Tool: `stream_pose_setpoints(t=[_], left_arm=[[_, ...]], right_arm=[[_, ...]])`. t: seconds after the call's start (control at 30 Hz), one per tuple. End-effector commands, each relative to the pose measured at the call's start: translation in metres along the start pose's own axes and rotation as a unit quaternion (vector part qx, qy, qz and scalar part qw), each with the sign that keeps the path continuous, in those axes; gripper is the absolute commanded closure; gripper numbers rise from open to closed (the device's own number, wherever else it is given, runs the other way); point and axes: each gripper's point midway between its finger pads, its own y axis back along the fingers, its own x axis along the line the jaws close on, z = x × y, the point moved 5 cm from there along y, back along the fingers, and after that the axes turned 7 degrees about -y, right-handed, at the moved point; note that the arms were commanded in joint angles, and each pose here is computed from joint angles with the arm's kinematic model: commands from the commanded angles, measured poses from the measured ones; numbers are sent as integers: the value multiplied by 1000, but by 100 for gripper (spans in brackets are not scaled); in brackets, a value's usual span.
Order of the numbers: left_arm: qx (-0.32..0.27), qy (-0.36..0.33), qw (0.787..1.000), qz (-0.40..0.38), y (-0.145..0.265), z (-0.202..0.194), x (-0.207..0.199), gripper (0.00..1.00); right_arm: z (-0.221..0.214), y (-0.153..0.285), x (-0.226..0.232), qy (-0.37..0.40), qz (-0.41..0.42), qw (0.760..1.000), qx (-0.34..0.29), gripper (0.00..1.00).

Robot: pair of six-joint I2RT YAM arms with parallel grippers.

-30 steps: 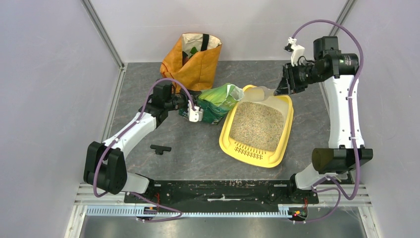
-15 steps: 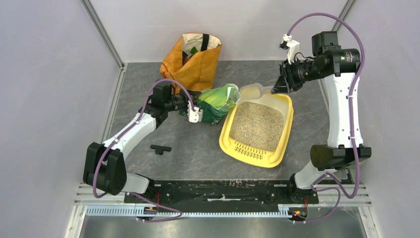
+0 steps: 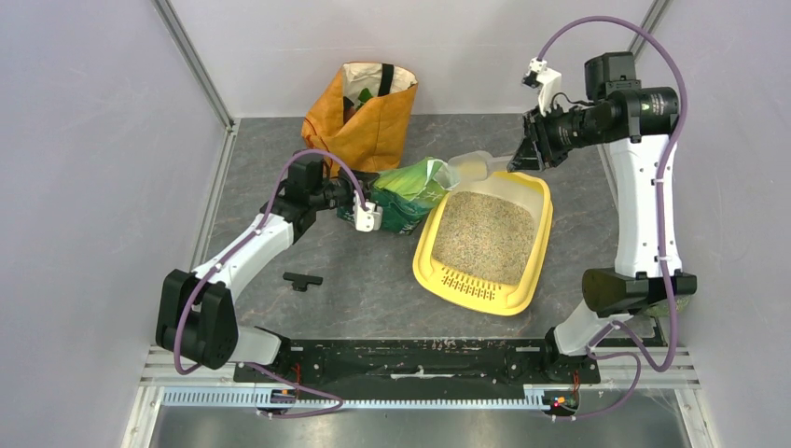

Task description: Fill the litter box with clean litter

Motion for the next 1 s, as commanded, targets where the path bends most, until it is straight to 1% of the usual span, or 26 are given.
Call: stream_pose_setpoints(t=[0.0, 0.2, 0.4, 0.53, 0.67, 0.83, 0.97], left_arm=[[5, -88, 993, 77, 16, 9, 51, 98], [8, -91, 992, 81, 19, 10, 54, 98], [19, -93, 991, 97, 25, 11, 61, 98], [29, -98, 989, 109, 32, 13, 62, 98], [34, -112, 986, 116, 37, 17, 62, 98], [39, -121, 984, 121, 42, 20, 64, 98], [38, -131, 983, 123, 45, 22, 66, 98]], right_arm=[[-4, -14, -1, -26, 7, 999, 22, 100], [0, -40, -14, -15, -9, 999, 45, 100], [16, -77, -12, -20, -43, 998, 47, 100], [16, -109, -15, -26, -73, 994, 83, 100], [16, -137, -17, -41, -91, 990, 103, 100], [9, -173, -11, -18, -110, 984, 142, 100], [1, -193, -11, -11, -115, 979, 166, 100]])
